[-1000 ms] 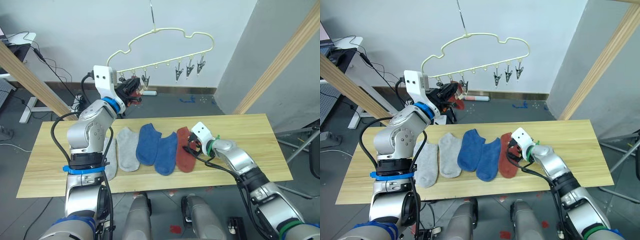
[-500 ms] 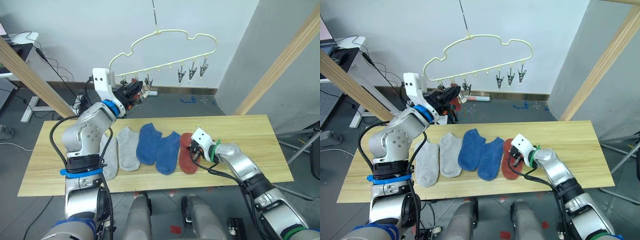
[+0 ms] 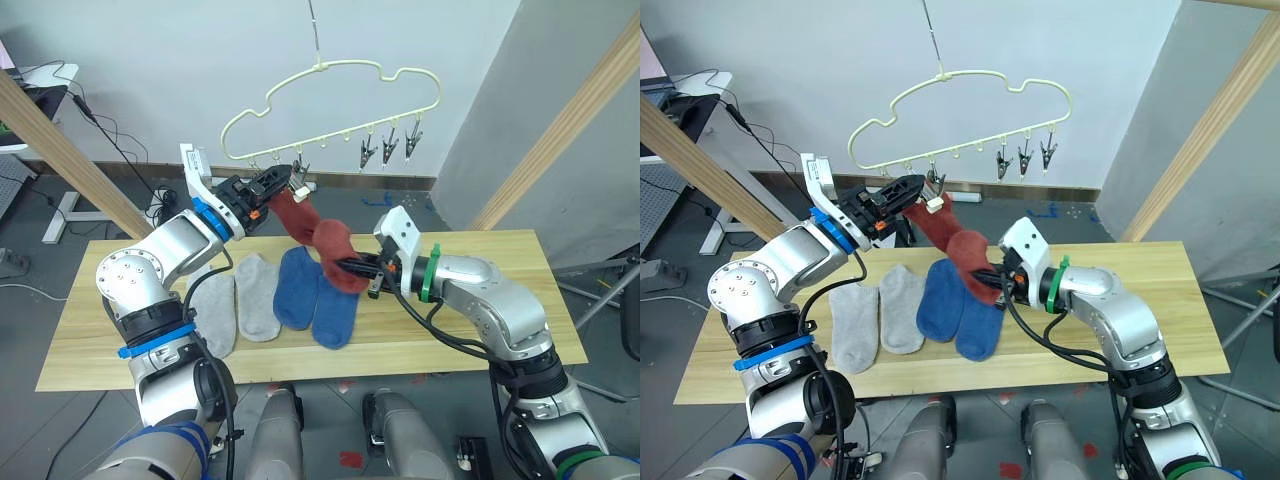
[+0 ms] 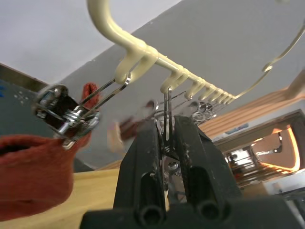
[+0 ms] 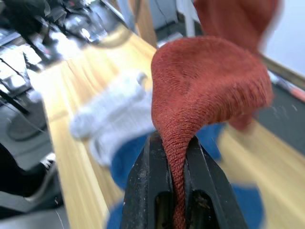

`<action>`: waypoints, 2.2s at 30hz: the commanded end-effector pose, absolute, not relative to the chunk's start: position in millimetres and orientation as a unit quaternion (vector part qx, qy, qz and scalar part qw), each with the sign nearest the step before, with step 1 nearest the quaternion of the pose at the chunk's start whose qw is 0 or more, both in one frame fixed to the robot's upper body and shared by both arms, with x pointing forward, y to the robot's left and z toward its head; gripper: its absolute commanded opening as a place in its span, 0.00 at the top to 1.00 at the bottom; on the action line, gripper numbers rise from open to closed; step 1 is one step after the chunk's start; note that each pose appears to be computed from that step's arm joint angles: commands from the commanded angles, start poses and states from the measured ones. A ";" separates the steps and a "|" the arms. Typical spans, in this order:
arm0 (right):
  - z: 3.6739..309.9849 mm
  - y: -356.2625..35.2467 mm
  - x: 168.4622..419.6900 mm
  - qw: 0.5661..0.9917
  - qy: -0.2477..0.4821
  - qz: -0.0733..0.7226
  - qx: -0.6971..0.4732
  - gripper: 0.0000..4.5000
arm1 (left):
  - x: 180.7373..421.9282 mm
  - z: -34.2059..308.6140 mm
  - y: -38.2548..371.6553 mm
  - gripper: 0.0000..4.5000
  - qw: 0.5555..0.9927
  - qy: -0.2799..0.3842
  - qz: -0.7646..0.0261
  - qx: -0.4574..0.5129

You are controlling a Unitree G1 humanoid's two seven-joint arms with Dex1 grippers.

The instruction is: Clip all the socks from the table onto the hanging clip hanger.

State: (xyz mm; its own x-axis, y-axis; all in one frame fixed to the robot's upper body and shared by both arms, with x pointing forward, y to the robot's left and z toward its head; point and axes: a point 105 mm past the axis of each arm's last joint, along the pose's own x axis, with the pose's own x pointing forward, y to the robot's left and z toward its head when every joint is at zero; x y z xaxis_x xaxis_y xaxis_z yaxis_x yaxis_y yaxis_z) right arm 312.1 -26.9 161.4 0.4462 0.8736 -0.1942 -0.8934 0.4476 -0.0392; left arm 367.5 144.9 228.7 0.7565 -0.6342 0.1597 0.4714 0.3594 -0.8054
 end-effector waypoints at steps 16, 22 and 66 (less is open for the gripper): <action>204.6 -2.7 321.0 0.856 0.005 0.515 -0.041 0.99 | 357.2 231.0 139.3 0.97 0.826 0.088 -0.340 -0.442; 203.6 4.2 322.5 0.853 0.003 0.520 -0.039 0.99 | 357.2 233.6 140.9 0.97 0.826 0.082 -0.341 -0.442; 149.3 -15.2 304.7 0.852 0.076 0.518 -0.006 0.00 | 323.0 205.4 173.4 0.00 0.935 0.069 -0.304 -0.171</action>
